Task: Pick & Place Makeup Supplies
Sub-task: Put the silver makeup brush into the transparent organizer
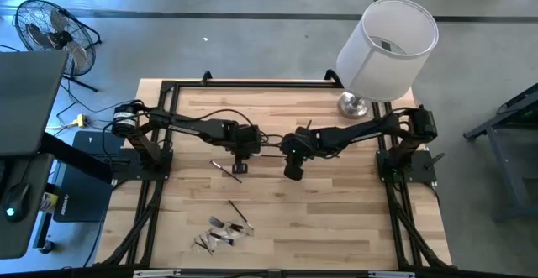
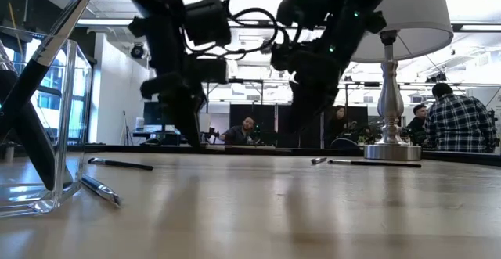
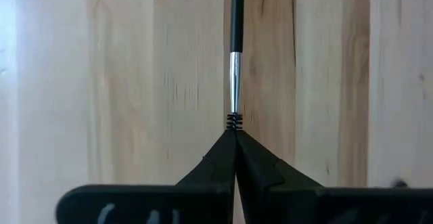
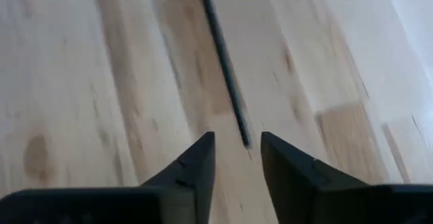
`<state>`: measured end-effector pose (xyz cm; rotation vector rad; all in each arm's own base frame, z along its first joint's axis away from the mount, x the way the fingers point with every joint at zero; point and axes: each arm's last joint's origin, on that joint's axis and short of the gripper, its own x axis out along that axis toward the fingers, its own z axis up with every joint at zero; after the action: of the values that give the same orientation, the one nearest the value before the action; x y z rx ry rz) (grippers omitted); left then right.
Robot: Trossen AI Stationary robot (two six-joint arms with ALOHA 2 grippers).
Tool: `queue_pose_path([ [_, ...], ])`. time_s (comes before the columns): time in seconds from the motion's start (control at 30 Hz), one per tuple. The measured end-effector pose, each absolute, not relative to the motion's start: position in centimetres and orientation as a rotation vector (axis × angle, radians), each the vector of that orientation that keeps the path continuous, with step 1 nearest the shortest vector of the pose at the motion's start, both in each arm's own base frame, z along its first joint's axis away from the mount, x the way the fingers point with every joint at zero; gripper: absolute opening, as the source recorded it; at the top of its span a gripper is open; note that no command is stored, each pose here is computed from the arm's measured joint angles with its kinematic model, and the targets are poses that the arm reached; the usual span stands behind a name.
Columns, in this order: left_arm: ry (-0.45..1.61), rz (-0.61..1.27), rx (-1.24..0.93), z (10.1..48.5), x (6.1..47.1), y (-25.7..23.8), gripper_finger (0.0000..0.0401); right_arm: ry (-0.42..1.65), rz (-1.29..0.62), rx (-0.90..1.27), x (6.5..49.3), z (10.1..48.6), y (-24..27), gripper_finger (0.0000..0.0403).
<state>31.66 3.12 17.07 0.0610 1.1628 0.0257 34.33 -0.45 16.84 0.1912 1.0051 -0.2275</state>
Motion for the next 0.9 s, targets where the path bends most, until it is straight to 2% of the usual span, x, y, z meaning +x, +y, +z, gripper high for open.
queue_pose_path([
  [0.33, 1.177, 0.022, 0.058, 20.5, 32.8, 3.2, 0.0, 0.879, -0.212, -0.088, 35.4, 17.7, 0.8, 0.0179],
  [0.53, 1.165, 0.031, -0.01, 21.4, 33.1, 3.2, 0.0, 0.877, -0.189, -0.136, 35.5, 17.7, 0.8, 0.0196],
  [0.7, 1.174, 0.021, -0.047, 22.0, 33.2, 3.1, 0.0, 0.903, -0.191, -0.173, 35.3, 17.6, 0.7, 0.0187],
  [0.9, 1.165, 0.011, -0.079, 22.0, 33.2, 3.1, 0.0, 0.935, -0.195, -0.194, 35.1, 17.4, 0.6, 0.0128],
])
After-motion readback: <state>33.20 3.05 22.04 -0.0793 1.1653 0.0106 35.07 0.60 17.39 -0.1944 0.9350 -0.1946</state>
